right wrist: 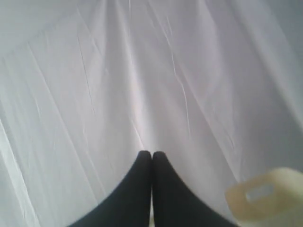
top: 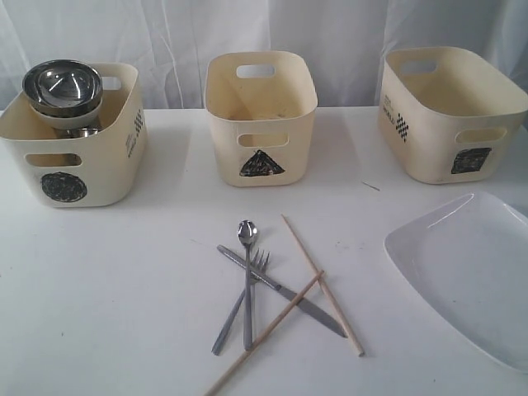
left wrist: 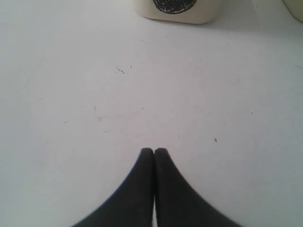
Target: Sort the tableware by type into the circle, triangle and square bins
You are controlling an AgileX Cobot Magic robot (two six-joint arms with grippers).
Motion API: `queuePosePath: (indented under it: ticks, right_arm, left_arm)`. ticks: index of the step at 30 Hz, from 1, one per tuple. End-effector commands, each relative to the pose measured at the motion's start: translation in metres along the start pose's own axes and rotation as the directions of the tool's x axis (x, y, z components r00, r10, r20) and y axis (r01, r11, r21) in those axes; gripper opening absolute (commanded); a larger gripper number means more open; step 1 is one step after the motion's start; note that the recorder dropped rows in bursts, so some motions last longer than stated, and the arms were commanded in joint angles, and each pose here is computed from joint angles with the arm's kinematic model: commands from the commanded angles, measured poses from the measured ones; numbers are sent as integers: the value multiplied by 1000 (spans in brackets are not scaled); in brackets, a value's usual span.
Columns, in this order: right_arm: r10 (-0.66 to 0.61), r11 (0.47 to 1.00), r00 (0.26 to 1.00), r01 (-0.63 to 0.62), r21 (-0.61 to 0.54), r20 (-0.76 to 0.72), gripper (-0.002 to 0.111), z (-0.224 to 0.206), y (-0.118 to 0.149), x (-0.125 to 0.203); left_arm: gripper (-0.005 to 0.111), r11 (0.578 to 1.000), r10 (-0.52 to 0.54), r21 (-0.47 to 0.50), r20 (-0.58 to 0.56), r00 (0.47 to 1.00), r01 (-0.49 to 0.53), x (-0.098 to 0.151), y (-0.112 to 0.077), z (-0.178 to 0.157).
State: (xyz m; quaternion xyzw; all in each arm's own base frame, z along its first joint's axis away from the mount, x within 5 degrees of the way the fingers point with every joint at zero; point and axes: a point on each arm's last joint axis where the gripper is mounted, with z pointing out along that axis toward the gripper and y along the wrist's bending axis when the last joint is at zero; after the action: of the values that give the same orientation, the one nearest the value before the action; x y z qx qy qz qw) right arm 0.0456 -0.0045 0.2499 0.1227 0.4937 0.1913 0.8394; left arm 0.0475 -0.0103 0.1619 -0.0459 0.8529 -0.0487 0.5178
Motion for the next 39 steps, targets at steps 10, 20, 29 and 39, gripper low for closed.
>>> queuePosePath:
  ticks: [10, 20, 29, 39]
  right_arm:
    - [346, 938, 863, -313, -148, 369, 0, 15, 22, -79]
    - [-567, 793, 817, 507, -337, -105, 0, 201, 73, -46]
    - [-347, 713, 12, 653, -255, -938, 0, 214, -26, 73]
    - [-322, 946, -29, 42, -323, -946, 0, 196, 98, 130]
  left_arm:
    - [0, 1000, -10, 5, -18, 1000, 10, 4, 0, 1]
    - [0, 1000, -10, 5, -18, 1000, 10, 4, 0, 1]
    - [0, 1000, -10, 5, -18, 1000, 10, 4, 0, 1]
    - [0, 1000, -10, 5, -18, 1000, 10, 4, 0, 1]
